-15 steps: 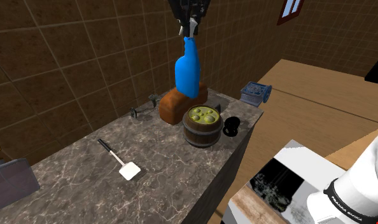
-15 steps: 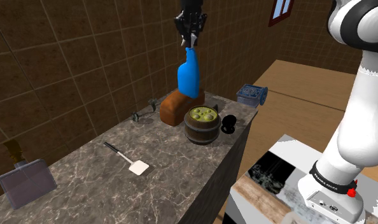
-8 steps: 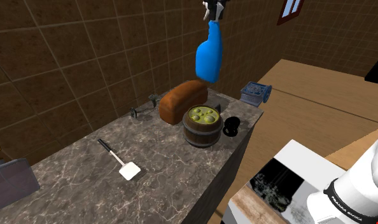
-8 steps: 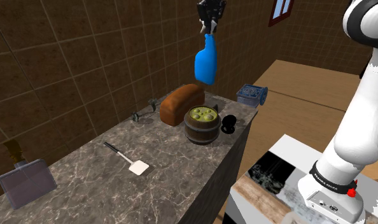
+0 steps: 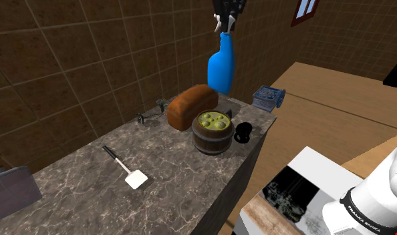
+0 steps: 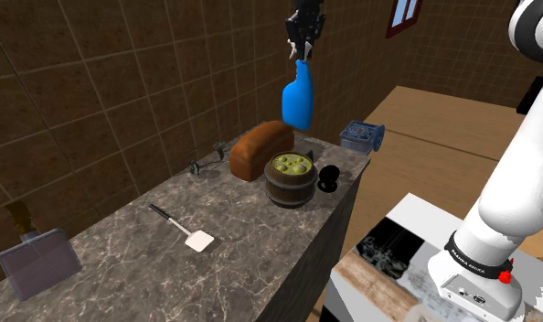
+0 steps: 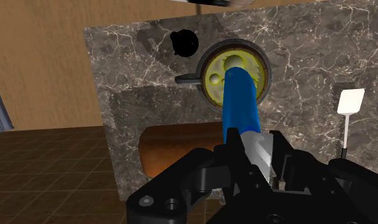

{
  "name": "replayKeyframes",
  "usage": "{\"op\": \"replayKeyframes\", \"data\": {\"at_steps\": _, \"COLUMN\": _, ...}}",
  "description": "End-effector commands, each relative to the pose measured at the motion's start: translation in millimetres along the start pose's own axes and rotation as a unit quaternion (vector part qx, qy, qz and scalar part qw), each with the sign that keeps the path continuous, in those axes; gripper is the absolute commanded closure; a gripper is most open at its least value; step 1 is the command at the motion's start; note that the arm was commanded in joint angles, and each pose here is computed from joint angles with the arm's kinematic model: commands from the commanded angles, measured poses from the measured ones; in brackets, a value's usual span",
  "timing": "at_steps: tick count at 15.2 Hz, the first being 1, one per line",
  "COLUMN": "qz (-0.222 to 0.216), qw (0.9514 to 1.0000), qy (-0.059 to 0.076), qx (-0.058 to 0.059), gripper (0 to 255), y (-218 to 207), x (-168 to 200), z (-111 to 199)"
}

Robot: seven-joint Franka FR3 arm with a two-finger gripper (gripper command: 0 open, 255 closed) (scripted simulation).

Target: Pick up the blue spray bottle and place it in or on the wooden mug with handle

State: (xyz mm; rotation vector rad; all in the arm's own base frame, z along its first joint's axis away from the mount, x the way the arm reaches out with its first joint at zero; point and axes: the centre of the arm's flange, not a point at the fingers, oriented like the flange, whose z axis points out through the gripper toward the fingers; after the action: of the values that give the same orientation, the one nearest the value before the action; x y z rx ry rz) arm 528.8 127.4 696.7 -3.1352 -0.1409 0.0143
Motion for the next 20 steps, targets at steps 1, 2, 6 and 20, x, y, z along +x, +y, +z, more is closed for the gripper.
{"op": "replayKeyframes", "data": {"at_steps": 1, "qz": 0.0, "qw": 1.0, "qy": 0.0, "qx": 0.0, "gripper": 255, "y": -0.4, "x": -0.4, "z": 10.6}}
{"op": "replayKeyframes", "data": {"at_steps": 2, "qz": 0.0, "qw": 1.0, "qy": 0.0, "qx": 0.0, "gripper": 255, "y": -0.4, "x": -0.4, "z": 15.9}}
{"op": "replayKeyframes", "data": {"at_steps": 6, "qz": 0.0, "qw": 1.0, "qy": 0.0, "qx": 0.0, "gripper": 255, "y": -0.3, "x": -0.2, "z": 37.0}}
{"op": "replayKeyframes", "data": {"at_steps": 20, "qz": 0.0, "qw": 1.0, "qy": 0.0, "qx": 0.0, "gripper": 255, "y": 0.0, "x": 0.5, "z": 110.9}}
